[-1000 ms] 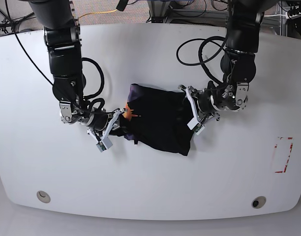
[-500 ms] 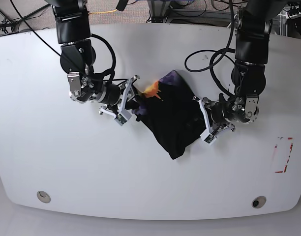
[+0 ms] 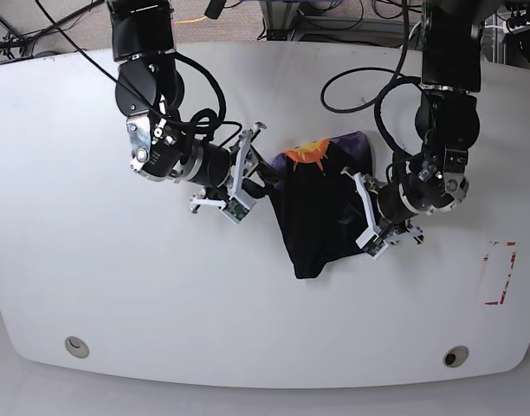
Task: Fold the T-shirt properly
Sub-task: 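Lift and rotate the bundle with both grippers, bringing grippers together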
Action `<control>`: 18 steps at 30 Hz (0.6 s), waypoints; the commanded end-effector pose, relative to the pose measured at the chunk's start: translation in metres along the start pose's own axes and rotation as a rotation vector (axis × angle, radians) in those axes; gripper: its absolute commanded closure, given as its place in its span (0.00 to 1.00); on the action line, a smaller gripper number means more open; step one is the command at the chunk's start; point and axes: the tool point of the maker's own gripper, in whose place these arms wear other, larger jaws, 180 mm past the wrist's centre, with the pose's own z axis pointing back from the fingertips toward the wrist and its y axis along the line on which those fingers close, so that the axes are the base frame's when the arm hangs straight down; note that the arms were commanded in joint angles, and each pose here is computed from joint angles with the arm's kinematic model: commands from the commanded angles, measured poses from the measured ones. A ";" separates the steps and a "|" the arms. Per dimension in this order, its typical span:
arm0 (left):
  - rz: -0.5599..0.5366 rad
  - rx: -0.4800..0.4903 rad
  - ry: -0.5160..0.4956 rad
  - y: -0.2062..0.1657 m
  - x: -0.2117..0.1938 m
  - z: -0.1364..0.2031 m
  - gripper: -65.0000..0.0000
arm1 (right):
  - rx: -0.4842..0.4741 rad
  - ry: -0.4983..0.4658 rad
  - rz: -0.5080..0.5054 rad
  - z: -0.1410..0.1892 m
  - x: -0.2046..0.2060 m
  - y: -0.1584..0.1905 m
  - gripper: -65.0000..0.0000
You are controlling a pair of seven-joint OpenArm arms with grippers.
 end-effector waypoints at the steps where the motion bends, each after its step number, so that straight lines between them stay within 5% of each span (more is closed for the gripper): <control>1: -0.030 0.005 -0.076 -0.007 0.023 0.010 0.66 | -0.017 -0.052 0.033 0.005 0.028 -0.007 0.71; 10: 0.029 -0.063 -0.070 -0.053 0.002 0.007 0.66 | 0.163 -0.155 -0.108 -0.014 0.052 0.026 0.71; 18: 0.090 -0.096 -0.009 -0.070 -0.030 0.003 0.66 | 0.195 -0.141 -0.219 -0.042 0.039 0.015 0.71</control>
